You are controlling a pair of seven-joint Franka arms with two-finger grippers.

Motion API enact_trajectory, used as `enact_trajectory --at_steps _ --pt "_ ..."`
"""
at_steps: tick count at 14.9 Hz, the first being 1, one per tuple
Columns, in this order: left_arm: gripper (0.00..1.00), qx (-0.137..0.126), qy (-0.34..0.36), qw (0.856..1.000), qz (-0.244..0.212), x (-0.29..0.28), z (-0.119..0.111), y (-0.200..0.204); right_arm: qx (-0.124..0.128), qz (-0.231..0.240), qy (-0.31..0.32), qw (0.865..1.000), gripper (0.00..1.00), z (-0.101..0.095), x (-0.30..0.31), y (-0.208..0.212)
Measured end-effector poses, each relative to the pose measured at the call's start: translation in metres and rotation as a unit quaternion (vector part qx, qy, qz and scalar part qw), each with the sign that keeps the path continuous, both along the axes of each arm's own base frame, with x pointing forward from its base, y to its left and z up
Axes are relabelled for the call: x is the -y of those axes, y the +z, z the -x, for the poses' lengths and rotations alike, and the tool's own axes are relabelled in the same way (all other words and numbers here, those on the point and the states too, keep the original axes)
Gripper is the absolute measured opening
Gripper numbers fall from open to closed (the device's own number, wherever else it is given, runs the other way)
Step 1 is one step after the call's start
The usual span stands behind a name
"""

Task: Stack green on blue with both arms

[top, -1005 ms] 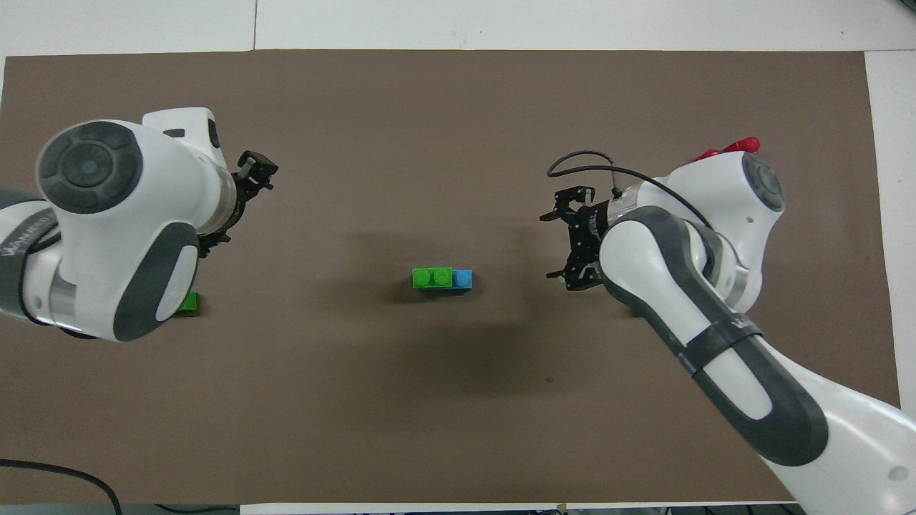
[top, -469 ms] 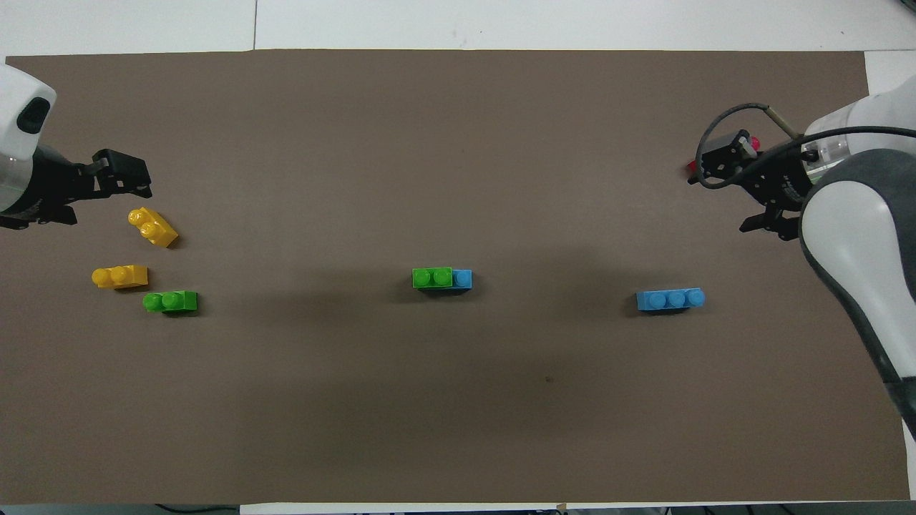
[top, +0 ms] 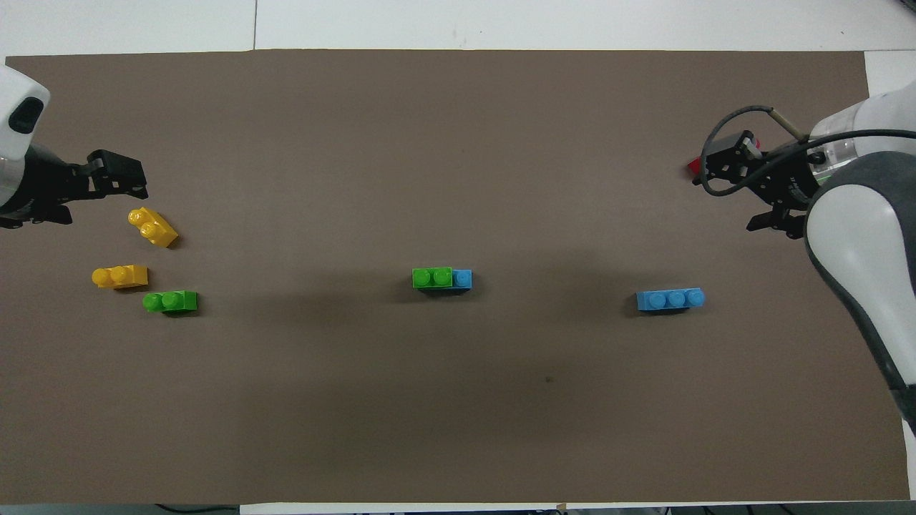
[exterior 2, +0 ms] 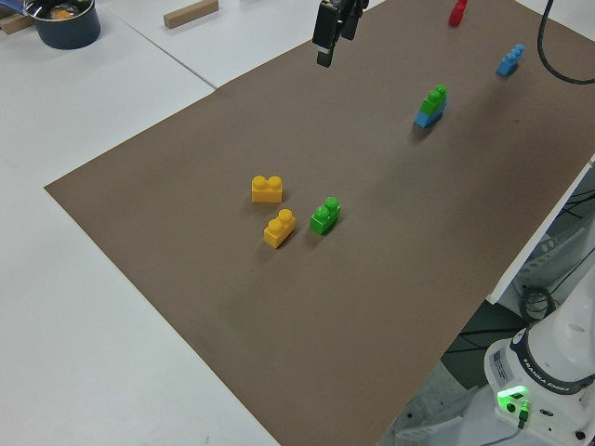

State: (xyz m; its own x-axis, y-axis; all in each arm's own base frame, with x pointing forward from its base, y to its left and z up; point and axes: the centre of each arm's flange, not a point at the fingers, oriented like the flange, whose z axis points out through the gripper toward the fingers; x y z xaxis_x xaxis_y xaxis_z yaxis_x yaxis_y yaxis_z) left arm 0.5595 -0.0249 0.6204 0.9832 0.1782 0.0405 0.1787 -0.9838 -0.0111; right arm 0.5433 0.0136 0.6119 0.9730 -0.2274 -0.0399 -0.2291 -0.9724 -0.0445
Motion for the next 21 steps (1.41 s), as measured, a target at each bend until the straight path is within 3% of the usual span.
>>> enact_trajectory --at_steps 4,14,21 --pt "1.0 -0.006 -0.009 1.0 0.0 0.009 0.009 0.008 0.011 0.006 0.073 0.997 1.0 0.017 0.01 0.023" --pt "1.0 -0.046 -0.015 0.999 0.001 0.016 0.022 0.026 0.01 0.007 0.073 0.997 1.0 0.017 0.029 0.021" --pt "1.0 -0.044 -0.016 0.999 0.004 0.017 0.022 0.029 0.006 0.028 0.071 0.997 1.0 0.017 0.035 0.019"
